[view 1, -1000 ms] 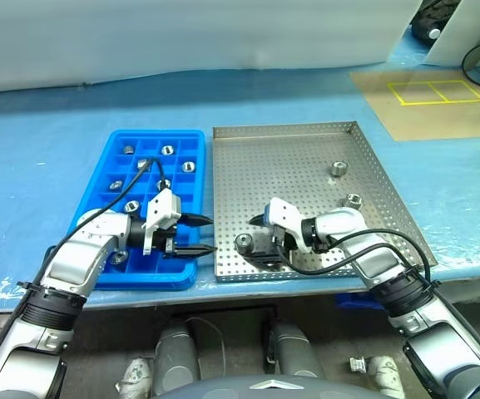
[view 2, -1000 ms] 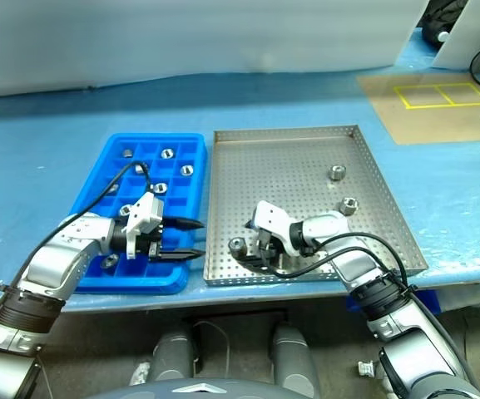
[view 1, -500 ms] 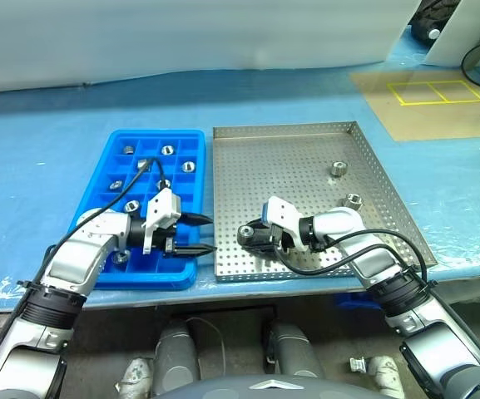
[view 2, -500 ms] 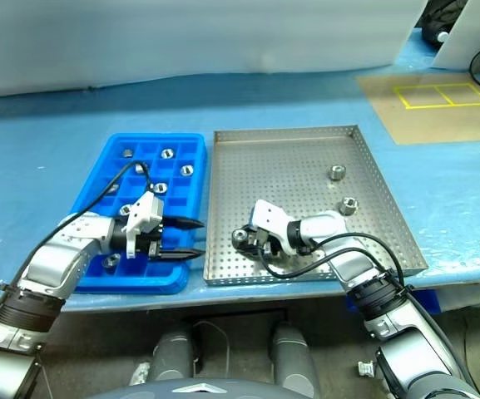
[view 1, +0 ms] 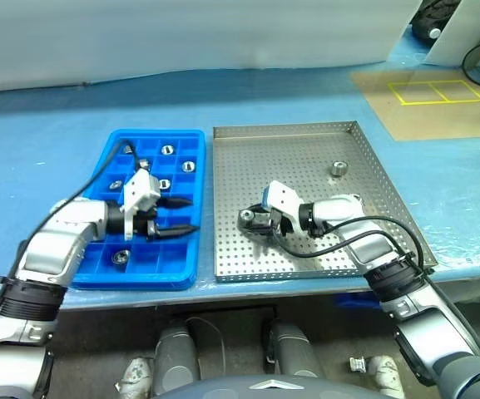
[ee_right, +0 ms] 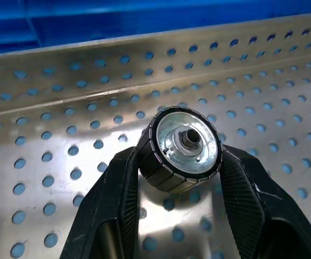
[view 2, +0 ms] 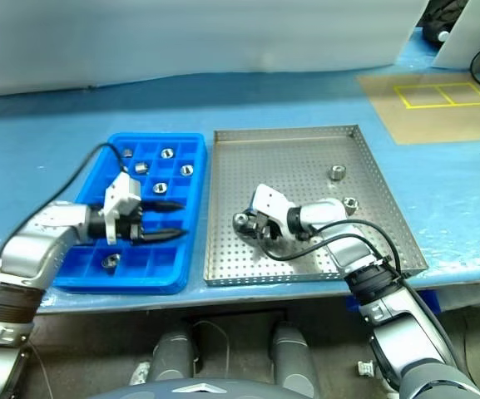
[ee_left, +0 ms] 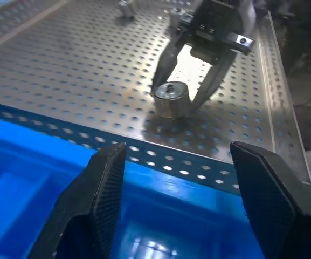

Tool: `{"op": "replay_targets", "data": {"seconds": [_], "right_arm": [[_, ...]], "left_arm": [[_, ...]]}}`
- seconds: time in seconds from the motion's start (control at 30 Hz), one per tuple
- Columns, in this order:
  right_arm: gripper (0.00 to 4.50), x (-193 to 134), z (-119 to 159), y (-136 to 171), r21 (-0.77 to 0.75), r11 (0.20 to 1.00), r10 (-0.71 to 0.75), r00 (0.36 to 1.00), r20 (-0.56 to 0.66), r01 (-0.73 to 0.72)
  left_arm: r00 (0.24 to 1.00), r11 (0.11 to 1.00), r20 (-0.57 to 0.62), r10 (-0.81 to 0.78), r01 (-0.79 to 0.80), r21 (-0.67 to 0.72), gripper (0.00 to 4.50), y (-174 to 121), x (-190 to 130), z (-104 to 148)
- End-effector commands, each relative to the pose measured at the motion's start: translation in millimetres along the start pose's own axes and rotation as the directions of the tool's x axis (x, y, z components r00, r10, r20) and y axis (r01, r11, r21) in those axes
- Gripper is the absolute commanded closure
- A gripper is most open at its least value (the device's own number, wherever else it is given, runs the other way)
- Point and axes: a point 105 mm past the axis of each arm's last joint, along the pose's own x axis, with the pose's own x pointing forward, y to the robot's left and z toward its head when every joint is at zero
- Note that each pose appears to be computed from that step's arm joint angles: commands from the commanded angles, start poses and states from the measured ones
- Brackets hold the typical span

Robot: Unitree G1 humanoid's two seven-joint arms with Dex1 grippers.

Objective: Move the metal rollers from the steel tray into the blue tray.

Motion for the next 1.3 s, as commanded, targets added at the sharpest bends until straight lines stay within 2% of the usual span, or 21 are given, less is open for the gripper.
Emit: {"op": "replay_targets", "data": {"seconds": [0.03, 0.2, 0.33, 0.53, 0.7, 0.87, 1.03, 1.3], "right_arm": [[2.69, -3, 33, -10, -0.051, 0.999, -0.004, 0.995, 0.101, 0.009], [2.69, 5, 55, -17, -0.106, 0.994, 0.025, 0.989, 0.149, -0.009], [2.69, 22, 70, -24, -0.141, 0.990, 0.046, 0.982, 0.184, -0.019], [2.69, 55, 100, -12, -0.189, 0.978, 0.143, 0.951, 0.273, -0.093], [2.69, 83, 111, -6, -0.192, 0.975, 0.166, 0.940, 0.297, -0.111], [2.69, 96, 115, -5, -0.158, 0.977, 0.184, 0.933, 0.310, -0.140], [2.69, 105, 113, 23, -0.187, 0.948, 0.304, 0.904, 0.299, -0.257], [2.69, 112, 106, 27, -0.171, 0.942, 0.325, 0.912, 0.251, -0.288]], "left_arm": [[0.995, 0.995, 0.034, 0.092, -0.093, 0.032, 1.24, 16, -15, 17], [0.987, 0.986, 0.013, 0.161, -0.162, 0.049, 1.24, 20, -32, 20], [0.961, 0.958, 0.012, 0.275, -0.275, 0.084, 1.24, 25, -56, 25], [0.892, 0.889, 0.016, 0.451, -0.451, 0.077, 1.24, 25, -97, 26], [0.849, 0.849, -0.023, 0.527, -0.525, 0.058, 1.24, 11, -122, 19], [0.848, 0.848, -0.021, 0.529, -0.528, 0.034, 1.24, -2, -116, 16], [0.878, 0.878, 0.013, 0.478, -0.478, -0.034, 1.24, -13, -97, 16], [0.885, 0.884, -0.015, 0.466, -0.466, -0.040, 1.24, -8, -93, 8]]}}
